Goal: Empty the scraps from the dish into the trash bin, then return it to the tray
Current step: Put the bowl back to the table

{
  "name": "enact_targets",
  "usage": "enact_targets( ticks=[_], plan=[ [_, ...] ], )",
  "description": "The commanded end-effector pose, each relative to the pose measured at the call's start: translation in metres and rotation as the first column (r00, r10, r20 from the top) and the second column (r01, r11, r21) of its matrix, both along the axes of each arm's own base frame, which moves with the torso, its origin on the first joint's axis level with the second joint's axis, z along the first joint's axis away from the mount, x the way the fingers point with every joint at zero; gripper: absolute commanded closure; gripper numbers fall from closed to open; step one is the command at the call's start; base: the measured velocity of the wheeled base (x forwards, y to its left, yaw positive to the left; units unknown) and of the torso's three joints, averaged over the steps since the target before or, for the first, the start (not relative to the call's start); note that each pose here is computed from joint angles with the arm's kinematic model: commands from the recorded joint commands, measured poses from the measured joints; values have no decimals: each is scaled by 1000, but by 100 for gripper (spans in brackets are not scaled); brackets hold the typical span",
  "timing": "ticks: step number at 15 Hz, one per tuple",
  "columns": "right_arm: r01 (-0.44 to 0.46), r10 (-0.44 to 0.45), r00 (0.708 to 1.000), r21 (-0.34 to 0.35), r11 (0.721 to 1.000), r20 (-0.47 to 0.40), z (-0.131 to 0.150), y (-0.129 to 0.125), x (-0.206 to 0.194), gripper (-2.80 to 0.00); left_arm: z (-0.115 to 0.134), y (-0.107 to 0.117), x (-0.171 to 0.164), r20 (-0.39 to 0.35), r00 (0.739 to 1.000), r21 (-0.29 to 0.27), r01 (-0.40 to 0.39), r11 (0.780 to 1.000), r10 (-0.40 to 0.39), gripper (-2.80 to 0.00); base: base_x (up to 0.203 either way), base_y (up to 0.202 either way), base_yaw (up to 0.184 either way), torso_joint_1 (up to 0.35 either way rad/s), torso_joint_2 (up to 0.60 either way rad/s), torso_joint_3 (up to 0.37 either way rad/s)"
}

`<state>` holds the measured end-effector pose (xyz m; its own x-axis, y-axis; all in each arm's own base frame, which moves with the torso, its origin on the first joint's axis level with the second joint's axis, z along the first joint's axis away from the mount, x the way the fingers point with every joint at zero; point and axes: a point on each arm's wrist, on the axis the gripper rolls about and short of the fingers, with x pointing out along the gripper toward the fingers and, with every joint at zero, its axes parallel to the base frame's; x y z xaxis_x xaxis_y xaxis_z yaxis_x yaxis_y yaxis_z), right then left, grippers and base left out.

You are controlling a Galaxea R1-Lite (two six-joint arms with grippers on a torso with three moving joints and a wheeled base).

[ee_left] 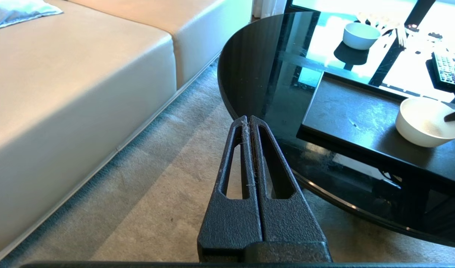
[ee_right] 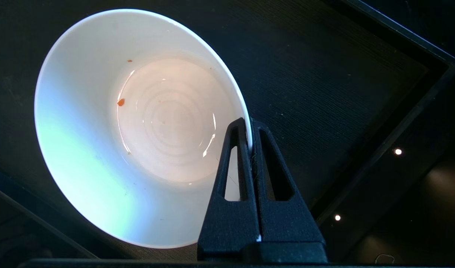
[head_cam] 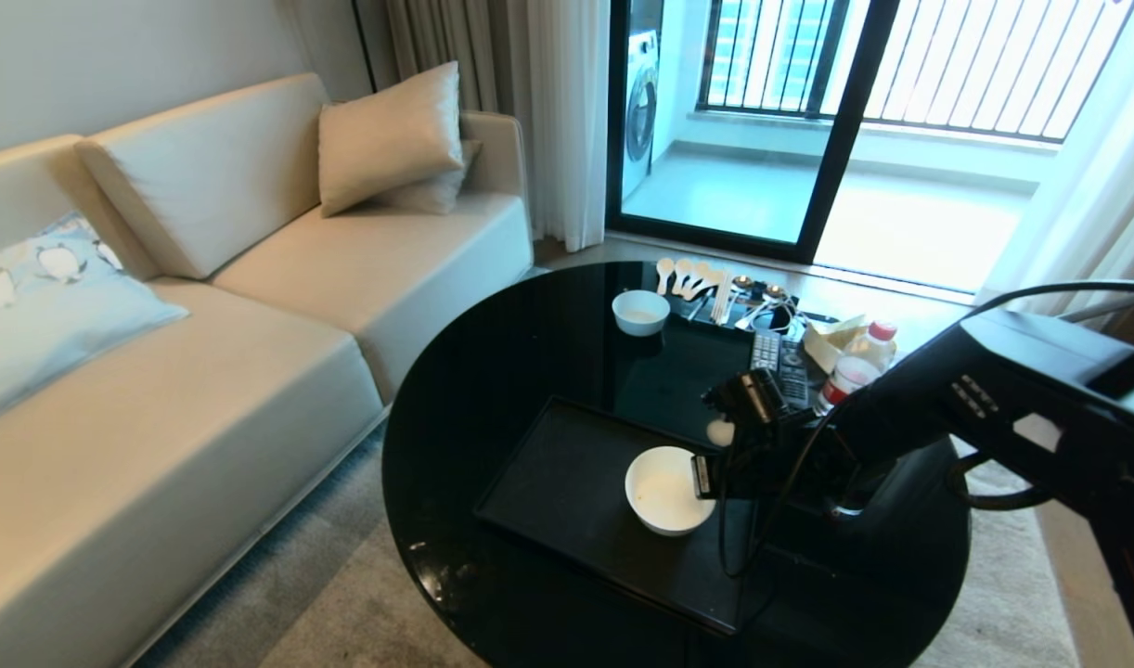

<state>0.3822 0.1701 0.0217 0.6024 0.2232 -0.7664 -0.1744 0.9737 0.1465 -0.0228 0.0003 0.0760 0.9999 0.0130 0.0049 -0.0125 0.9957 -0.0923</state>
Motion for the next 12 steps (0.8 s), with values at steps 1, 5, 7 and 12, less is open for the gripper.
enact_targets(
  ticks=[1, 5, 7, 12],
  plan=[
    [2, -2, 1000, 4, 1000, 3, 0, 1, 2, 0, 0, 0, 0, 1, 1000, -1, -1, 1000, 1, 0, 0, 0, 0, 0, 0, 0],
    [1, -1, 1000, -2, 1000, -3, 0, 0, 1, -280, 0, 0, 0, 1, 1000, -1, -1, 1000, 1, 0, 0, 0, 0, 0, 0, 0],
    [1, -1, 1000, -2, 1000, 1, 1, 0, 1, -280, 0, 0, 0, 1, 1000, -1, -1, 1000, 1, 0, 0, 0, 0, 0, 0, 0],
    [0, -1, 999, 15, 1000, 50, 19, 1, 2, -280, 0, 0, 0, 1, 1000, -1, -1, 1000, 1, 0, 0, 0, 0, 0, 0, 0]
  ],
)
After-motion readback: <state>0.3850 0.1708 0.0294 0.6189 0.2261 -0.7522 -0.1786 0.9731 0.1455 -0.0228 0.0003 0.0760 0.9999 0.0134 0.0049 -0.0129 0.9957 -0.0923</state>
